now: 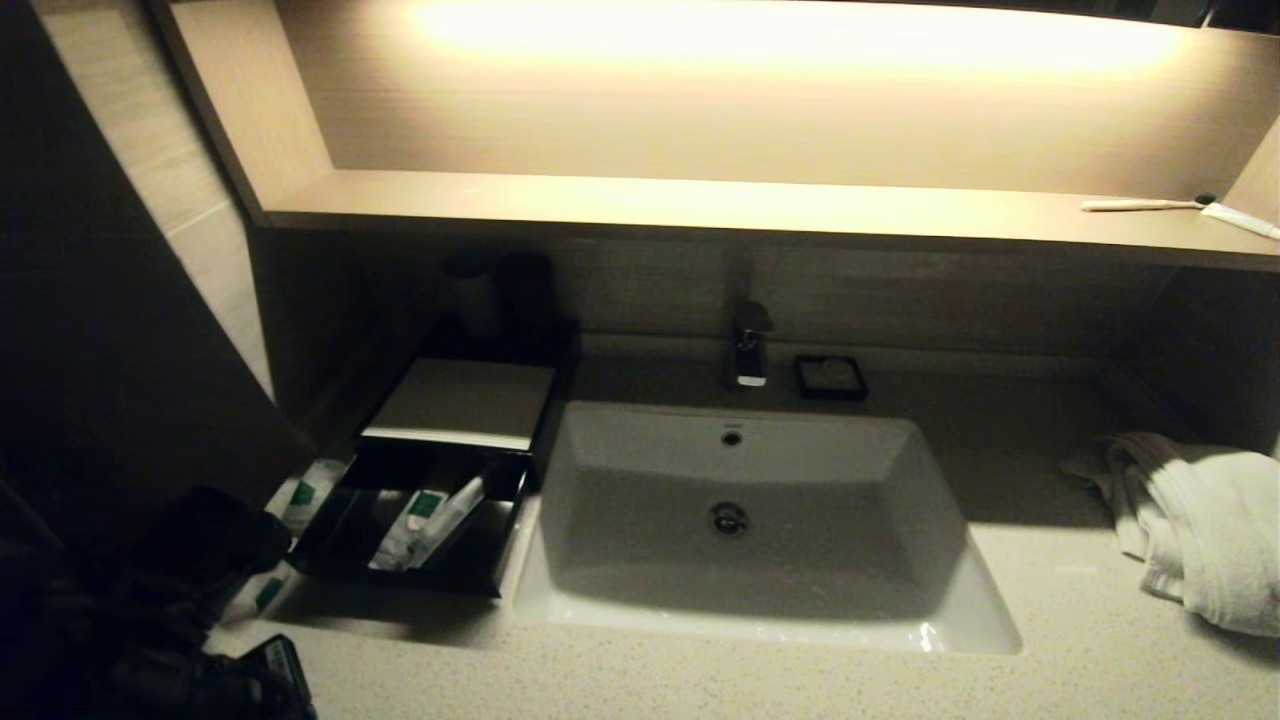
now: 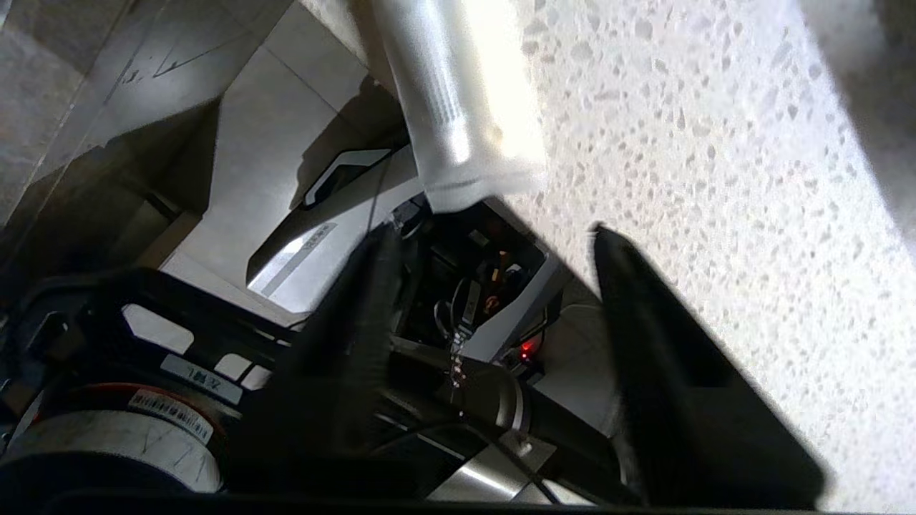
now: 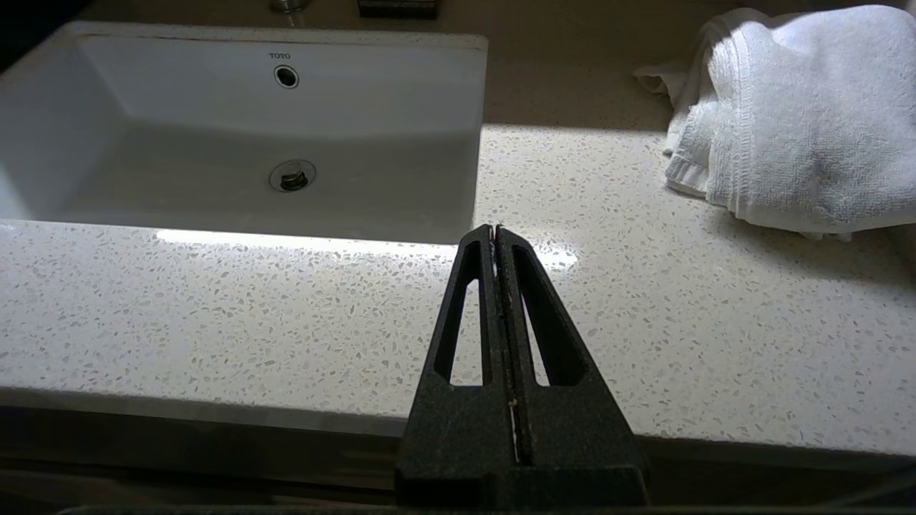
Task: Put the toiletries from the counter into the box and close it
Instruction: Pick up the bathroom toiletry
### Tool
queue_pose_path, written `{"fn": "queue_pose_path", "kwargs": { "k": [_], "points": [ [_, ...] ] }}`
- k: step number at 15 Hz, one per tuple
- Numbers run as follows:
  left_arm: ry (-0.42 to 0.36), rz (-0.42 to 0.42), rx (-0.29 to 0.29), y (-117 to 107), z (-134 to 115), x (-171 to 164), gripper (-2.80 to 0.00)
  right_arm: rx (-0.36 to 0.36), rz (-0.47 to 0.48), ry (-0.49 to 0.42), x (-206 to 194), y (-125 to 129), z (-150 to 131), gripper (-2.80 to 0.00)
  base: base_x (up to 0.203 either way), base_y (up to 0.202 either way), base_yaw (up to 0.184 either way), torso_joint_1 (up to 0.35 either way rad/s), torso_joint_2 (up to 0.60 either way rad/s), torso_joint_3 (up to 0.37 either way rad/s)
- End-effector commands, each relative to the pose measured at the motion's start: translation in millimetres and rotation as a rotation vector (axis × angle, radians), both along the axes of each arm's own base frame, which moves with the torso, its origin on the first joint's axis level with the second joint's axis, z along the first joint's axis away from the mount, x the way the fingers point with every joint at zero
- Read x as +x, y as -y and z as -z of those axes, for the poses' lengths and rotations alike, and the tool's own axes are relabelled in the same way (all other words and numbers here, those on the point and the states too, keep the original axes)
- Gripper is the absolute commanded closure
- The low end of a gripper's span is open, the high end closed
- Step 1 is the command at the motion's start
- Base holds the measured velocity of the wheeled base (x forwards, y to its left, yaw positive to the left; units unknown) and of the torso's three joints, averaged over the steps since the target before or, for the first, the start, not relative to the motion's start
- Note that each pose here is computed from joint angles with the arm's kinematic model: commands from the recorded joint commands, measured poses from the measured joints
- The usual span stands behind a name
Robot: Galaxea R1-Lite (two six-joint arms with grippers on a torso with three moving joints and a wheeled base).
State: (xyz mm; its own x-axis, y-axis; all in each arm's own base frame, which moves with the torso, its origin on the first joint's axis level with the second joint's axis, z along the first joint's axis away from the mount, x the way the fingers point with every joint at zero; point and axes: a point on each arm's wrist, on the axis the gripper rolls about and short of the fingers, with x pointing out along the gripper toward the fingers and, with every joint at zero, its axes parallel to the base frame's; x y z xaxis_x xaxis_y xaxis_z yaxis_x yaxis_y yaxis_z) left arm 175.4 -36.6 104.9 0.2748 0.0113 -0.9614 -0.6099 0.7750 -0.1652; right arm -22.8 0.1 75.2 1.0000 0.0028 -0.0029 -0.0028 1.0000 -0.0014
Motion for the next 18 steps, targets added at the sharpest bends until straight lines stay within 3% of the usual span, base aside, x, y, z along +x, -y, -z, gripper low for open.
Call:
{"fn": "queue_pose_path", "kwargs": {
  "k": [1, 12, 18],
  "points": [
    [-0.015, -0.033, 0.002, -3.3, 5.7, 7.1, -2.8, 0.0, 0.0, 0.0, 0.0, 0.0, 0.0, 0.0, 0.0, 0.0, 0.0, 0.0, 0.0, 0.0],
    [-0.004, -0.156, -0.001, -24.3, 15.6, 28.5, -2.8, 0.0, 0.0, 0.0, 0.0, 0.0, 0.0, 0.0, 0.0, 0.0, 0.0, 0.0, 0.0, 0.0],
    [-0.035, -0.174, 0.001, -27.3, 23.7, 33.1, -2.8, 0.0, 0.0, 0.0, 0.0, 0.0, 0.0, 0.0, 0.0, 0.0, 0.0, 0.0, 0.0, 0.0]
  ]
}}
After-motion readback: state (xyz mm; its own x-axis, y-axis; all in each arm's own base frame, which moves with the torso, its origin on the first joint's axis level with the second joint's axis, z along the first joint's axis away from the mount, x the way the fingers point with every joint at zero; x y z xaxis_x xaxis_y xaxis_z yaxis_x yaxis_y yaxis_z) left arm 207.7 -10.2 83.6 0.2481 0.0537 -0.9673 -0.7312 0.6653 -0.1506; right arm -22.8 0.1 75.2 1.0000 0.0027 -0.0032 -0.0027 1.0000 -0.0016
